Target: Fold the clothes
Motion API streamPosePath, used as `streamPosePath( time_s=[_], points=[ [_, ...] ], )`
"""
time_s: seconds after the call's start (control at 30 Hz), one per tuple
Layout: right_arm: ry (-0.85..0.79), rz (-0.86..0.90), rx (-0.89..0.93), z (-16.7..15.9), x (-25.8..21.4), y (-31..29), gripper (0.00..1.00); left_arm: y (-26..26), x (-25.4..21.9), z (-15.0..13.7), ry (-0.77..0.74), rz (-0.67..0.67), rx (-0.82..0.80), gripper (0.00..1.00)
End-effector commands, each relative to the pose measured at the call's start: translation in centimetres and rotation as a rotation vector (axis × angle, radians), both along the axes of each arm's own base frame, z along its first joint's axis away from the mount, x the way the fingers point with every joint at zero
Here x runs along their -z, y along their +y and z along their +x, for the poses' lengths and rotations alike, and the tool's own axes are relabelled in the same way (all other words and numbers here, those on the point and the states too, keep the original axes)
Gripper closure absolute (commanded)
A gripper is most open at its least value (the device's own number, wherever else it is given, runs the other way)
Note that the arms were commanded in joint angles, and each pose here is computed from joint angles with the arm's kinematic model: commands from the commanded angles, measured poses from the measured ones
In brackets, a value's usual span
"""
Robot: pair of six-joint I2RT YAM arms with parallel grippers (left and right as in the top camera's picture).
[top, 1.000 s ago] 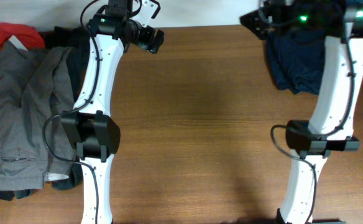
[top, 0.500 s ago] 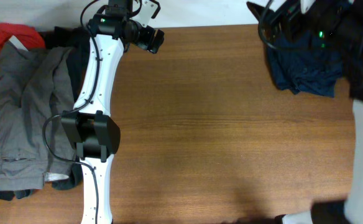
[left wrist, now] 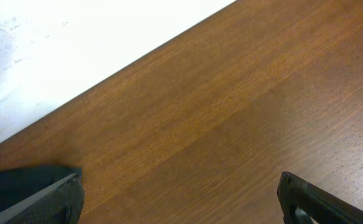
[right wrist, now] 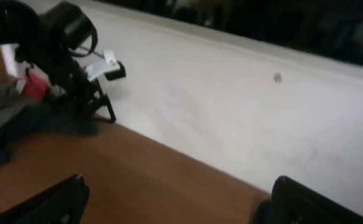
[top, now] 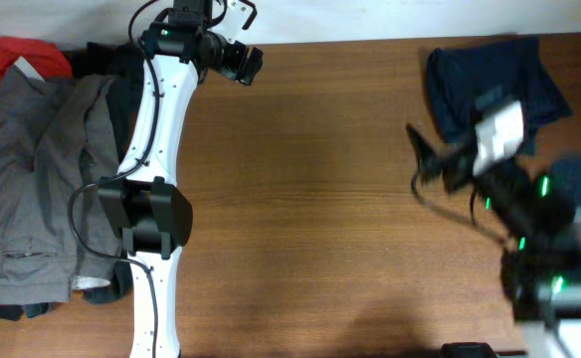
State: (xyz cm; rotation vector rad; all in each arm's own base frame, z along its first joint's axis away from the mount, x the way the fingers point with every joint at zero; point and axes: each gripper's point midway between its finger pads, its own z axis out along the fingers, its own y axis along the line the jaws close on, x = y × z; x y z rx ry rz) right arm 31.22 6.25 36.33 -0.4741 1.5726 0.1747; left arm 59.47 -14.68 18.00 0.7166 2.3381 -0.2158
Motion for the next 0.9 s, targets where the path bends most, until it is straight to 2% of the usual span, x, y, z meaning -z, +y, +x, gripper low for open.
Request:
streamPosePath(
  time_s=[0.0, 0.17, 0.37, 0.53, 0.73, 0.87],
  points=[
    [0.011, 0.104, 0.077, -2.0, 3.8, -1.4, 0.01, -0.4, -0.1, 0.0, 0.002, -0.012, 0.002, 0.01],
    [-0.044, 0.102, 0.09, -4.9, 10.4, -1.5, 0.01, -0.3, -0.1, 0.0, 0.002, -0.012, 0.001, 0.01],
    [-0.015, 0.159, 0.122, -6.1, 16.1, -1.9, 0.01, -0.4, -0.1, 0.0, 0.002, -0.012, 0.002, 0.01],
    [-0.016, 0.158, 0.131, -6.5, 18.6, -2.0, 0.01, -0.3, -0.1, 0.0, 0.002, -0.012, 0.001, 0.01],
    [0.085, 0.152, 0.229, -6.7, 21.4, -3.5, 0.02, -0.3, -0.1, 0.0, 0.002, -0.012, 0.001, 0.01],
    [0.061, 0.151, 0.257, -6.7, 20.9, -4.0, 0.01, -0.3, -0.1, 0.0, 0.002, -0.012, 0.001, 0.01]
  ],
)
